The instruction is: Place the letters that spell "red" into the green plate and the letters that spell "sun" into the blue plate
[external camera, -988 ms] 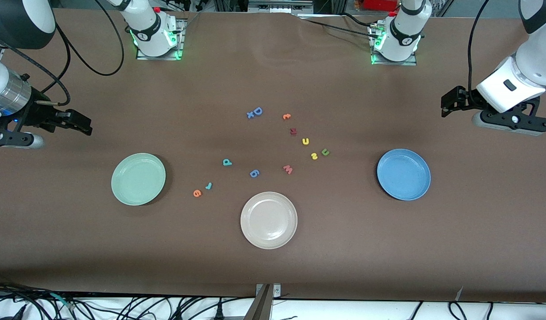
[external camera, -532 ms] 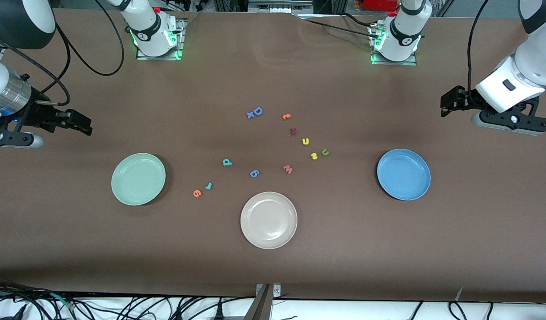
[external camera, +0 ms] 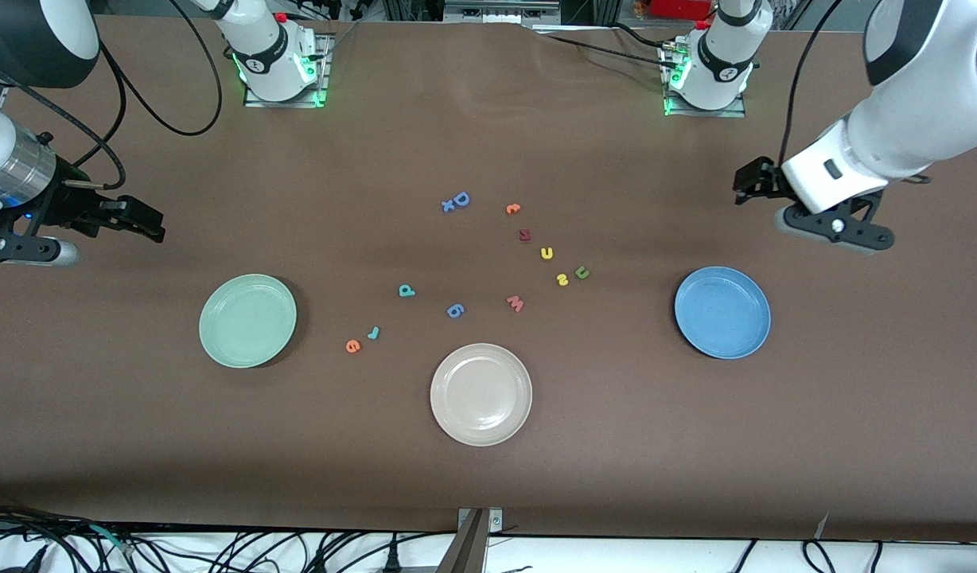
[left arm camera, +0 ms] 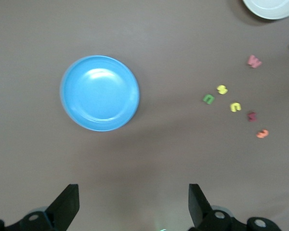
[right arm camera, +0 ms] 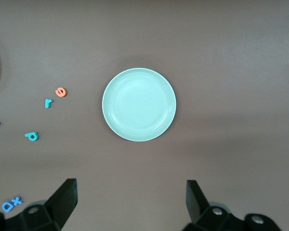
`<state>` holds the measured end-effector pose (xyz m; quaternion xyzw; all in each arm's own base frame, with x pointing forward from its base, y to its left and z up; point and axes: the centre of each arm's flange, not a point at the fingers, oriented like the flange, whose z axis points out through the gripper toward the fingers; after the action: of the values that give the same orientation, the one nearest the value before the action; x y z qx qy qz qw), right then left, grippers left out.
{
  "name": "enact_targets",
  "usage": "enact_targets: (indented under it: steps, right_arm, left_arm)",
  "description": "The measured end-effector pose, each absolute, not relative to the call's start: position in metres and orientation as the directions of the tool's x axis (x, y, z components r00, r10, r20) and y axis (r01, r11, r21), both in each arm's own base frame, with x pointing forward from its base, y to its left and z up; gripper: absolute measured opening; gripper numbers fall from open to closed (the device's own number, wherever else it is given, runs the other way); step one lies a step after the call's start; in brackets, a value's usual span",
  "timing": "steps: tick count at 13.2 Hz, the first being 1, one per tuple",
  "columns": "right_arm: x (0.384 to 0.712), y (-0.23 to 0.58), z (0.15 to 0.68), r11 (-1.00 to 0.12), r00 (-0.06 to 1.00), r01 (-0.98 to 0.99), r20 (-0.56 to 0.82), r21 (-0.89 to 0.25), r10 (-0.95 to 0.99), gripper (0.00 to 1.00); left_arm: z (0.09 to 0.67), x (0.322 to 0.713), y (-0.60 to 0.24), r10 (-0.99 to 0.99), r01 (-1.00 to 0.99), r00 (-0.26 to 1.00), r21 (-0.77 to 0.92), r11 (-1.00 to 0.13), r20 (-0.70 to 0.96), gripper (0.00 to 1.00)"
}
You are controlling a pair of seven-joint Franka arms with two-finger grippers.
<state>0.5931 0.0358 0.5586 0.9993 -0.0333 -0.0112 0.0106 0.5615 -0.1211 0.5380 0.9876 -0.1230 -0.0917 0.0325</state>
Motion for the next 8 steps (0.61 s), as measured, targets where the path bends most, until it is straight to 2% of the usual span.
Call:
enact_targets:
  steps: [4,8]
  right_arm:
    - [0.596,0.037,0.551,-0.998,0.997,-0.065,-0.035,0.023,-0.066,1.0]
    - [0.61,0.056,0.514,-0.999,0.996,-0.048,-0.077,-0.001,-0.048,1.0]
  left_arm:
    - [0.487,0.564,-0.195,-0.331,-0.317,0.919,0.096,-0.944,-0.214,1.0]
    - [0.413,0.558,-0.281,-0.388,-0.379,0.892,0.087,-0.921,-0.232,1.0]
